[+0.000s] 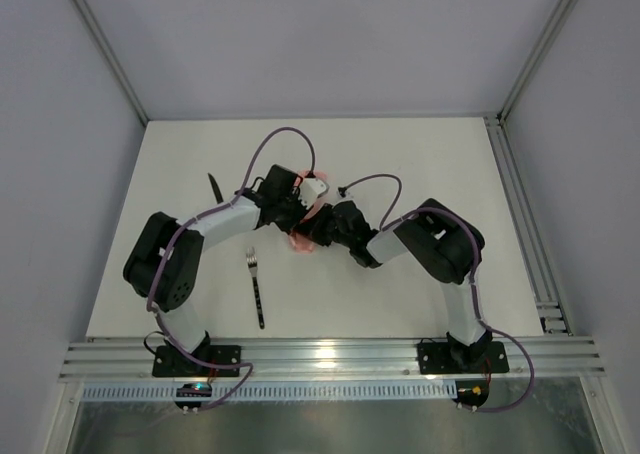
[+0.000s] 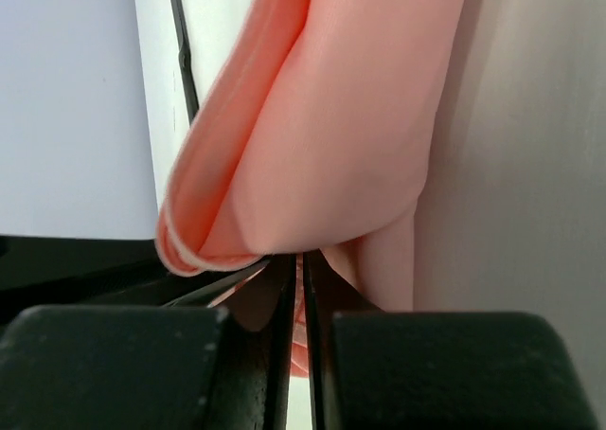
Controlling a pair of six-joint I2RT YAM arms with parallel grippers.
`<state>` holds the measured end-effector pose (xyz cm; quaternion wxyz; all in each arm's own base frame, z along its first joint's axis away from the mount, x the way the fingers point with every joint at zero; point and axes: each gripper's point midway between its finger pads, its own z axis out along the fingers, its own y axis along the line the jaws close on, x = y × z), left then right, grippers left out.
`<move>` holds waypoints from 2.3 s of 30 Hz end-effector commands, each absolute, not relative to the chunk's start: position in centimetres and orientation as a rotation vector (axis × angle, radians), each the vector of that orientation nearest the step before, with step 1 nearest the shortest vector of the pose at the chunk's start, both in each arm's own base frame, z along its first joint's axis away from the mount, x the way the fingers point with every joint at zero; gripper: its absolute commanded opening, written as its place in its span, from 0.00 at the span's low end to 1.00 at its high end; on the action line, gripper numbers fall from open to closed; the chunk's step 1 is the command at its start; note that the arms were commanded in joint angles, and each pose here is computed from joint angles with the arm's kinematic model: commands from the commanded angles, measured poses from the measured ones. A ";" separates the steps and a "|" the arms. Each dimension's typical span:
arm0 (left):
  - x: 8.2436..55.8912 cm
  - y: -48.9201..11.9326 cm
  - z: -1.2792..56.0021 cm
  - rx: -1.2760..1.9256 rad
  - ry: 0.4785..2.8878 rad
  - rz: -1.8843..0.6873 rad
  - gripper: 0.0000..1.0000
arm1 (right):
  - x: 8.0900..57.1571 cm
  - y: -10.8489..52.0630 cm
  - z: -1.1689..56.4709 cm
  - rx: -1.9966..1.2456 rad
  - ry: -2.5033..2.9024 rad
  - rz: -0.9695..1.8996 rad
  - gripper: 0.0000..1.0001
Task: Fold the napkin into a case and place the utensils inside
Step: Stuff the top corner of the smaller-rectangle-folded napkin into the folded napkin.
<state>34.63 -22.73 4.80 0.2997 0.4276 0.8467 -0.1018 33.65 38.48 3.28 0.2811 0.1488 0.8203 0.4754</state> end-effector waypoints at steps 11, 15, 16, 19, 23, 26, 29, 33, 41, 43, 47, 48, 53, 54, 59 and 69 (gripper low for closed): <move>33.5 -24.8 7.6 1.147 2.164 -0.420 0.00 | 36.9 39.5 6.9 0.455 2.030 1.330 0.09; 33.2 -24.7 7.0 1.154 2.189 -0.423 0.00 | 37.6 38.1 6.4 0.537 2.008 1.269 0.09; 33.1 -24.5 6.8 1.157 2.196 -0.414 0.00 | 37.7 37.6 6.3 0.558 2.002 1.263 0.09; 33.0 -24.2 6.1 1.173 2.214 -0.405 0.00 | 38.0 37.1 6.2 0.584 1.989 1.261 0.09; 33.4 -24.3 4.9 1.204 2.239 -0.367 0.02 | 38.2 38.2 5.8 0.554 2.000 1.290 0.09; 33.6 -24.3 4.0 1.229 2.256 -0.339 0.06 | 38.2 38.2 5.6 0.574 1.996 1.312 0.09; 34.0 -24.2 3.9 1.230 2.253 -0.294 0.08 | 37.5 37.7 5.4 0.580 2.018 1.295 0.09; 34.6 -23.9 3.6 1.251 2.249 -0.217 0.11 | 36.5 36.5 5.4 0.539 2.052 1.242 0.10; 34.3 -23.8 2.7 1.306 2.232 -0.151 0.13 | 33.4 33.5 6.6 0.415 2.082 1.285 0.17; 34.3 -23.9 2.7 1.304 2.228 -0.152 0.14 | 33.7 33.1 6.9 0.411 2.074 1.289 0.25; 34.4 -23.9 2.9 1.302 2.219 -0.148 0.17 | 34.6 33.9 7.2 0.422 2.057 1.339 0.33; 34.3 -23.8 2.8 1.305 2.220 -0.147 0.17 | 34.8 34.2 7.4 0.426 2.050 1.359 0.38; 34.3 -23.8 2.7 1.309 2.220 -0.138 0.17 | 36.2 35.1 7.9 0.477 2.002 1.410 0.44; 34.3 -23.8 2.7 1.307 2.221 -0.139 0.18 | 36.5 35.5 8.4 0.471 1.992 1.425 0.44; 34.3 -23.7 2.5 1.319 2.218 -0.122 0.18 | 37.2 36.0 7.2 0.507 2.028 1.408 0.48; 34.7 -23.8 2.6 1.323 2.206 -0.100 0.21 | 37.2 37.3 5.1 0.555 2.093 1.438 0.49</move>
